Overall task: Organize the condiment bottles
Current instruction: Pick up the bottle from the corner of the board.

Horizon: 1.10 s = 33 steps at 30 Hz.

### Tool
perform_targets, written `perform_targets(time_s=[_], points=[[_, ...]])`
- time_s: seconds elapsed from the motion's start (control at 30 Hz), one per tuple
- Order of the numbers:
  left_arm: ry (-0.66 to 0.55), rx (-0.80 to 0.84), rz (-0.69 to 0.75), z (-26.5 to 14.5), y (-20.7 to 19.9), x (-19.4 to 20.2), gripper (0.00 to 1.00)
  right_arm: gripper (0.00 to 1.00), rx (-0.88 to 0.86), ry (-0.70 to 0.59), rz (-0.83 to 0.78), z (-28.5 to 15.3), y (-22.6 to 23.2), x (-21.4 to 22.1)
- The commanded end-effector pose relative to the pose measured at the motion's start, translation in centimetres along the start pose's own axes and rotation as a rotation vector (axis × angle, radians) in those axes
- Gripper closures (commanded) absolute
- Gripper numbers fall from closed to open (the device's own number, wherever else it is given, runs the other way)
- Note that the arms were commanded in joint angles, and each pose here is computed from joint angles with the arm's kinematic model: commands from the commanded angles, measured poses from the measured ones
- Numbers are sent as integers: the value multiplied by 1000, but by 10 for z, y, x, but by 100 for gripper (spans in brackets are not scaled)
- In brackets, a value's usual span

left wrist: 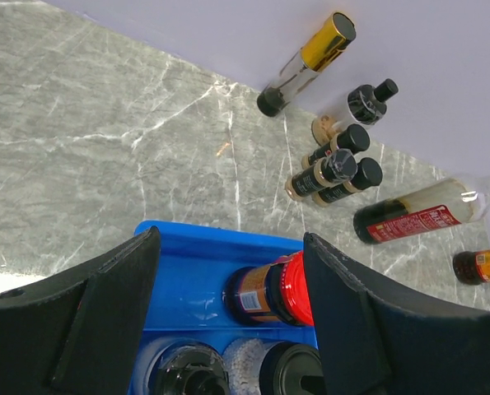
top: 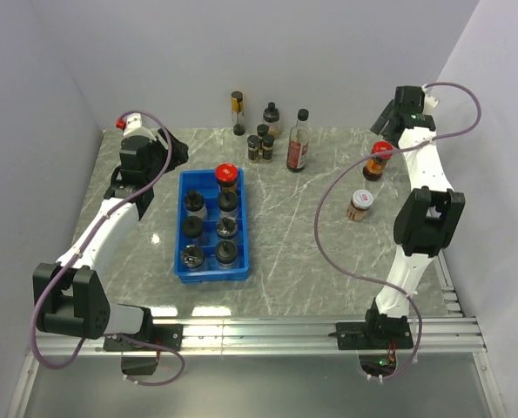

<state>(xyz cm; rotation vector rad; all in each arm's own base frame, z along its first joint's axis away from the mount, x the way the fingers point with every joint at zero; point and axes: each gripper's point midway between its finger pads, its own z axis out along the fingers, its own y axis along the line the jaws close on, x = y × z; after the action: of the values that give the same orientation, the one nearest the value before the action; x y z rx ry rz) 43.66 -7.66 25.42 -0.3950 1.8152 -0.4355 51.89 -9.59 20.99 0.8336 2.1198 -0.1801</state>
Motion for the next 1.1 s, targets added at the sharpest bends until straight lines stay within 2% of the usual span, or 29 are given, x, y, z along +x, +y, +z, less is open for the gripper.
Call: perform_targets(time_s=[0.0,0.27,0.5,0.57,0.7,0.73,0.93,0.97,1.03,1.07], points=[[-25,43,-7,-4,-11,-12,24,0,-80,2,17,3,16,-8],[-35,40,-7,-11,-9,-12,24,0,-53,109,-8,43,11,13],[-34,25,-5,-17,-4,-8,24,0,-17,155,-30,50,-3,40],[-35,30,-9,-18,-5,-9,24,4,-28,160,-32,52,-1,42],[-31,28,-8,-19,-4,-7,24,16,-100,186,-42,53,11,48],[-31,27,-8,-19,-4,-8,24,23,-106,183,-42,53,13,48],[-37,18,1,-22,-2,-8,24,45,-169,161,-63,45,21,42],[-32,17,-1,-22,-1,-6,24,57,-187,162,-69,42,24,43],[-34,18,-1,-22,-1,-7,24,70,-230,161,-88,37,30,44],[-36,19,-1,-22,-2,-8,24,82,-271,161,-105,27,40,46]])
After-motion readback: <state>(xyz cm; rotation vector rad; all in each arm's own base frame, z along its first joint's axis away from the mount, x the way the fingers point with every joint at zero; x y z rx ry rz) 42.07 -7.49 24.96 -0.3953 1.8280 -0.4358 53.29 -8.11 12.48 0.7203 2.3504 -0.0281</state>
